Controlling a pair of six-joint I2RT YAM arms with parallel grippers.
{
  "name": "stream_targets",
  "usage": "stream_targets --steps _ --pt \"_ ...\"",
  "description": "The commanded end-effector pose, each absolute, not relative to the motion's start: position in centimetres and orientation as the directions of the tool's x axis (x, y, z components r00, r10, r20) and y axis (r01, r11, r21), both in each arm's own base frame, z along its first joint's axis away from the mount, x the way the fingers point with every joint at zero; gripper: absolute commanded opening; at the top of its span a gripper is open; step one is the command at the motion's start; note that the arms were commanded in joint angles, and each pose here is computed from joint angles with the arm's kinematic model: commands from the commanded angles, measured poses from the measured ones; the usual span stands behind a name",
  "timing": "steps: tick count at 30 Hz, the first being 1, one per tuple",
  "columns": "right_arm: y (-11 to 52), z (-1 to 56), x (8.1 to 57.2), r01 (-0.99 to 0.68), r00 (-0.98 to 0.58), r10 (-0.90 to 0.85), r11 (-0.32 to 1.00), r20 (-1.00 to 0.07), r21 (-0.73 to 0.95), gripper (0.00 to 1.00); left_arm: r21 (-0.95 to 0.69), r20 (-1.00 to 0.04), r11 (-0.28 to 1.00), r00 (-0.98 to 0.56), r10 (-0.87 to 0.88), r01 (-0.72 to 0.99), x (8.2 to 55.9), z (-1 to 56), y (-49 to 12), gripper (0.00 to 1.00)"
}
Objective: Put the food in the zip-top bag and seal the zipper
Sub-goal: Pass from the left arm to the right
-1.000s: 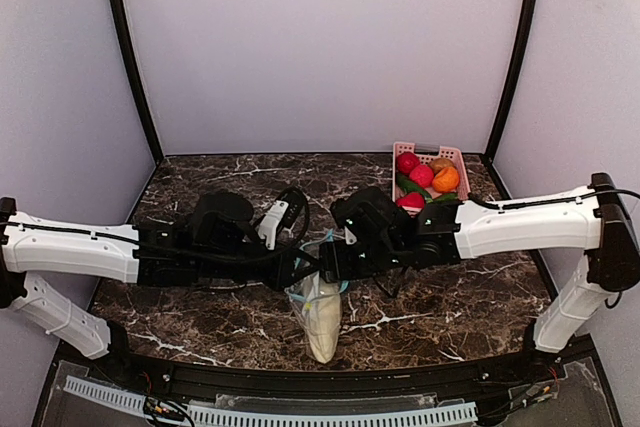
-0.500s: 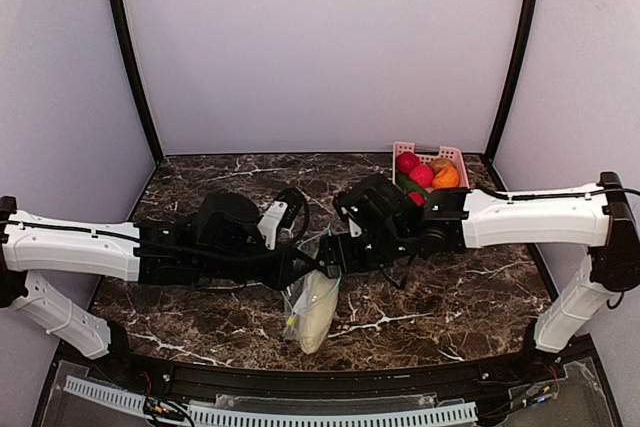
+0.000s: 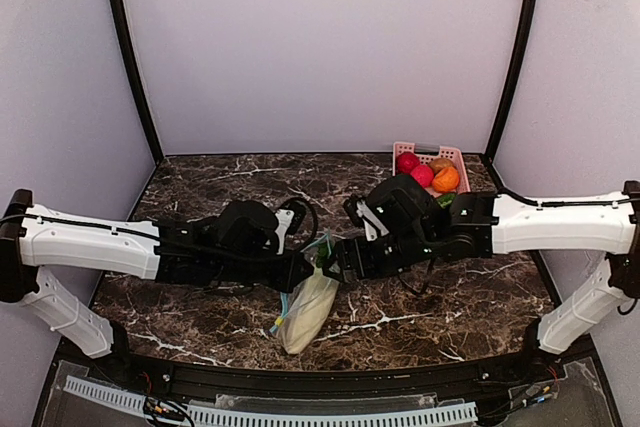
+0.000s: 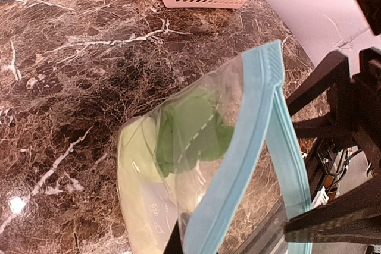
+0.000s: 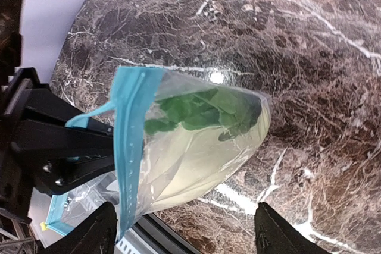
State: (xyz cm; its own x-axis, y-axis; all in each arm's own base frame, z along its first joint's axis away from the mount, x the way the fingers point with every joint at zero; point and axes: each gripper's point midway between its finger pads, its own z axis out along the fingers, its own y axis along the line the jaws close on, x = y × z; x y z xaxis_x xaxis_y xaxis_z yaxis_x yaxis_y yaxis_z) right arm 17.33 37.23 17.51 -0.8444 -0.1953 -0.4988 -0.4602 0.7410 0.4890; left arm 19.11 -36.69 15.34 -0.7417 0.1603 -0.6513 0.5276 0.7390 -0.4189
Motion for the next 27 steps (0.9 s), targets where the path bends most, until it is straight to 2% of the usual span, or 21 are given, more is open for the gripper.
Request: stream_targets --steps 1,4,11,12,13,15,16,19,23,27 --pt "38.5 16.6 16.3 -0.449 -0.862 -0.188 0.715 -0.471 0.536 0.74 -0.424 -0.655 0.742 -0.742 0.144 0.519 19.4 16.2 -36.9 0.01" --pt "39.2 16.6 16.3 -0.454 -0.859 -0.187 0.707 -0.476 0.542 0.59 -0.425 -0.651 0.741 -0.745 0.149 0.520 19.3 16.0 -37.1 0.01" --pt "40.7 17.8 16.4 -0.487 -0.842 -0.199 0.678 -0.501 0.550 0.07 -0.394 -0.645 0.771 -0.748 0.156 0.501 19.6 15.7 -36.5 0.01" --pt "40.9 18.3 16.3 -0.492 -0.839 -0.197 0.671 -0.507 0.555 0.01 -0.378 -0.639 0.783 -0.752 0.165 0.494 19.7 15.5 -36.2 0.04" --pt "41.1 18.6 16.2 -0.498 -0.836 -0.197 0.664 -0.512 0.558 0.00 -0.362 -0.643 0.795 -0.748 0.165 0.486 19.9 15.4 -36.0 0.07" --pt "41.4 19.4 16.0 -0.509 -0.830 -0.193 0.648 -0.524 0.567 0.00 -0.339 -0.641 0.809 -0.748 0.174 0.479 20.1 15.3 -35.7 0.18" --pt "41.6 19.9 15.9 -0.513 -0.827 -0.189 0.639 -0.530 0.573 0.00 -0.335 -0.640 0.812 -0.748 0.178 0.479 20.2 15.4 -35.8 0.28" --pt "42.0 20.8 15.6 -0.527 -0.818 -0.187 0.623 -0.544 0.578 0.00 -0.325 -0.638 0.817 -0.748 0.182 0.476 20.4 15.2 -35.9 0.48" --pt "42.1 21.1 15.2 -0.538 -0.812 -0.188 0.609 -0.553 0.582 0.00 -0.309 -0.638 0.827 -0.747 0.185 0.469 20.7 14.9 -35.9 0.61" --pt "42.0 21.5 15.1 -0.539 -0.810 -0.176 0.602 -0.560 0.589 0.00 -0.300 -0.626 0.833 -0.755 0.196 0.465 20.7 14.0 -36.1 0.66"
